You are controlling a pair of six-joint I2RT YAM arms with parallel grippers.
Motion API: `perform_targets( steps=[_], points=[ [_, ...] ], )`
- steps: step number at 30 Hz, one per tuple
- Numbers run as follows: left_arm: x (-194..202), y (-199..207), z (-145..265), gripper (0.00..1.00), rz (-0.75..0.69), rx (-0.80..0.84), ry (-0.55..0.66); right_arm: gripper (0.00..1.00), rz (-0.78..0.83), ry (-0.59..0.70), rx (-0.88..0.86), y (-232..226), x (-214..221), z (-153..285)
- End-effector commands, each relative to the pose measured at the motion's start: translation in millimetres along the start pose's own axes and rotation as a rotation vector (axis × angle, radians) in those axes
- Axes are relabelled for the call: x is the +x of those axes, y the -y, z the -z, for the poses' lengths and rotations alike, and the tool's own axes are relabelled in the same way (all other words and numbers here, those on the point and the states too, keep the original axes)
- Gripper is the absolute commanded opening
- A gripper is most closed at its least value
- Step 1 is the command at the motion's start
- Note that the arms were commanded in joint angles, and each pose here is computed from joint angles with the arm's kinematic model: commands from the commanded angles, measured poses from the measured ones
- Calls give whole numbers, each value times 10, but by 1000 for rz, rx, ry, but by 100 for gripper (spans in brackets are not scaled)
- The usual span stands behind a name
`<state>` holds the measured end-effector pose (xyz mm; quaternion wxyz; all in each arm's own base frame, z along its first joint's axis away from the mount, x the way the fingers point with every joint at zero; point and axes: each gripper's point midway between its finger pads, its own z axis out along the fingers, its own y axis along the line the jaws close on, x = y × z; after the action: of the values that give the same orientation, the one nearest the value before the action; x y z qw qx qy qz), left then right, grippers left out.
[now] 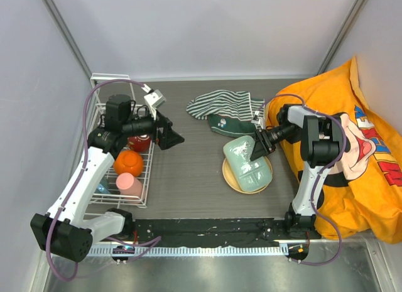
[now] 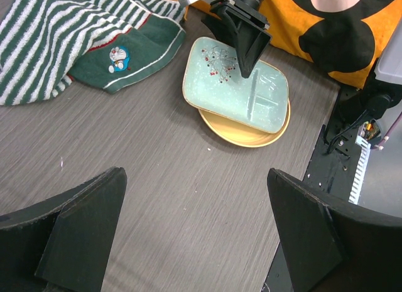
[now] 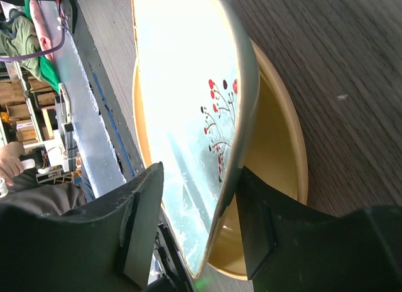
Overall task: Unload the mixed dishes from the dish rack
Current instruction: Place the plate at the center of the board.
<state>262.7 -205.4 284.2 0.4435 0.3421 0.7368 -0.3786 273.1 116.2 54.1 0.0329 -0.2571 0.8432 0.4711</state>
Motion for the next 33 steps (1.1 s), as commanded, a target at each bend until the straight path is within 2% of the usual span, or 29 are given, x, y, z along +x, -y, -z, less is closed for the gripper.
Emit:
perform_targets(
  steps=[1,2,11,13,21,27,33],
  points=[
    [-53,45,41,100,-32,18,19,57,-11,24,-8,-96,-71,58],
    [-51,48,41,100,-31,19,18,60,-4,27,3,-81,-81,69],
    [-76,72,62,100,-41,19,26,63,19,41,190,46,-110,205],
    [-73,70,64,100,-44,17,26,66,22,36,221,68,-101,234],
    [-81,39,68,100,-45,0,25,68,74,72,338,23,-217,434],
    [-149,-183,99,100,-44,-139,44,70,131,131,441,-84,-409,683],
    [-215,-662,278,100,-72,-424,9,72,210,286,615,-315,-731,1092]
  ],
)
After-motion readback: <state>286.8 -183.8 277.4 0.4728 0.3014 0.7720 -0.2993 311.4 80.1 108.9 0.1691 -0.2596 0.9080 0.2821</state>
